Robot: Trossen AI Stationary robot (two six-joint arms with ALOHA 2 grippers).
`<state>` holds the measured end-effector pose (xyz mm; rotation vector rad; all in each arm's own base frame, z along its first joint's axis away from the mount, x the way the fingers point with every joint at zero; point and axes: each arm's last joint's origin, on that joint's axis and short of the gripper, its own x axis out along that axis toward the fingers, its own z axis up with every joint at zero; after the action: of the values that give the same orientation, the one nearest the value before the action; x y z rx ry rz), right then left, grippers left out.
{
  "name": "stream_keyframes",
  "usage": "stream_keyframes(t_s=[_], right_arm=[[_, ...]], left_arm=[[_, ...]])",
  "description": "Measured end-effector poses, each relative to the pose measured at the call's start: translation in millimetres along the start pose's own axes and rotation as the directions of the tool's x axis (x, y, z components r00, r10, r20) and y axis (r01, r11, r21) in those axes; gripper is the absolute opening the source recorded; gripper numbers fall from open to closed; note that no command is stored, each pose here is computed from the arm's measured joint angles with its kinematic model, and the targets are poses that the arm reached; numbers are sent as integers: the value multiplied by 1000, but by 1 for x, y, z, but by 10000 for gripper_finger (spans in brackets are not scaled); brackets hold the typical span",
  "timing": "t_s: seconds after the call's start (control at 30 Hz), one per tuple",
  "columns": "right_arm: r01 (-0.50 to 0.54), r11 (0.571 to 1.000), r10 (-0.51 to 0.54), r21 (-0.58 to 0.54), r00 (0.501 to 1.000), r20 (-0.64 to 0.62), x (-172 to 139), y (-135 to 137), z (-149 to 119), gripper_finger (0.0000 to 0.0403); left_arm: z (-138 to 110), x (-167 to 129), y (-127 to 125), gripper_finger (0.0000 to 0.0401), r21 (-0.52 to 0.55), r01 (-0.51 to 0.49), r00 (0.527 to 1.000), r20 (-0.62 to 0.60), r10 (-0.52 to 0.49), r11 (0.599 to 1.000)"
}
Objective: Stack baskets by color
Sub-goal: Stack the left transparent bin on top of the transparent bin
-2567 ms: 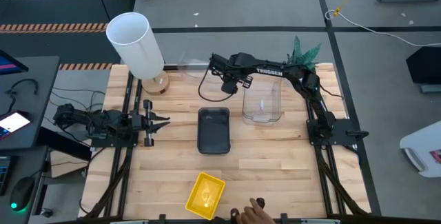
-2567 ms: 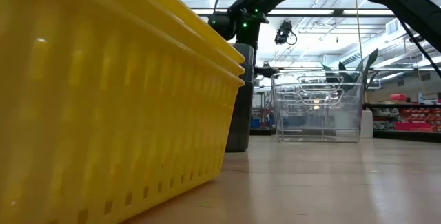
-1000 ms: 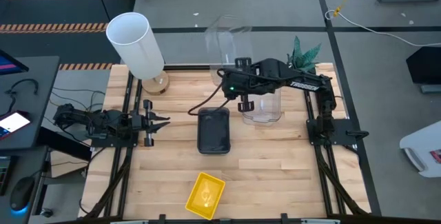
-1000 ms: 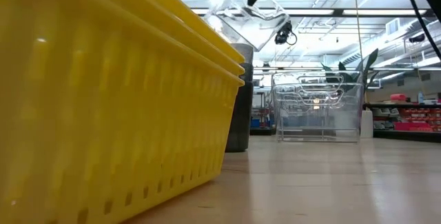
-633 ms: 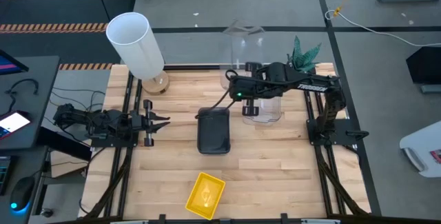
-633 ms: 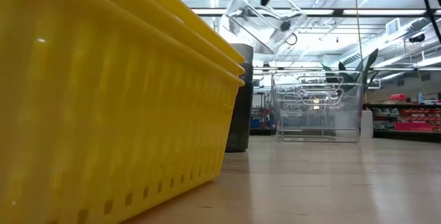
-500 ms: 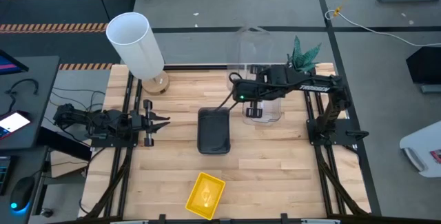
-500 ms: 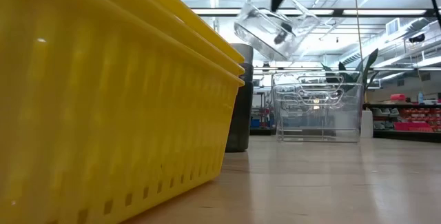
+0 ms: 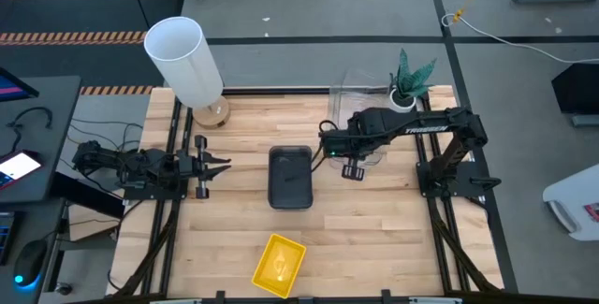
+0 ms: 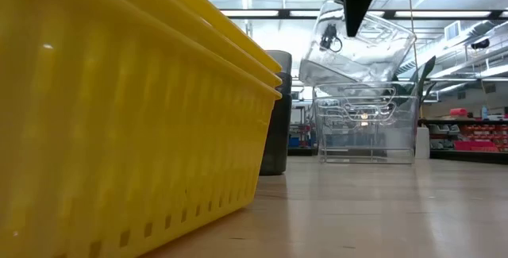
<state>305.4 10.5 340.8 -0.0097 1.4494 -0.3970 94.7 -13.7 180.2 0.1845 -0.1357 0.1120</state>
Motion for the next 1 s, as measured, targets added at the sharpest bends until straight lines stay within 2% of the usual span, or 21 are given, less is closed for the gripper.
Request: stream_keyframes(t_s=[0.37, 0.63, 1.0], right_arm=[[-59, 994, 65, 90, 996, -65, 11, 6, 5, 3], [-85, 991, 96, 99, 989, -109, 21, 5, 8, 3], [-111, 989, 134, 100, 955, -265, 53, 2, -2, 3]], left_arm=[[0, 0, 0, 57, 0, 0, 1000, 0, 0, 1000], [0, 0, 0, 59, 1, 0, 1000, -2, 0, 1000], [0, 0, 0, 58, 0, 0, 1000, -1, 0, 1000]])
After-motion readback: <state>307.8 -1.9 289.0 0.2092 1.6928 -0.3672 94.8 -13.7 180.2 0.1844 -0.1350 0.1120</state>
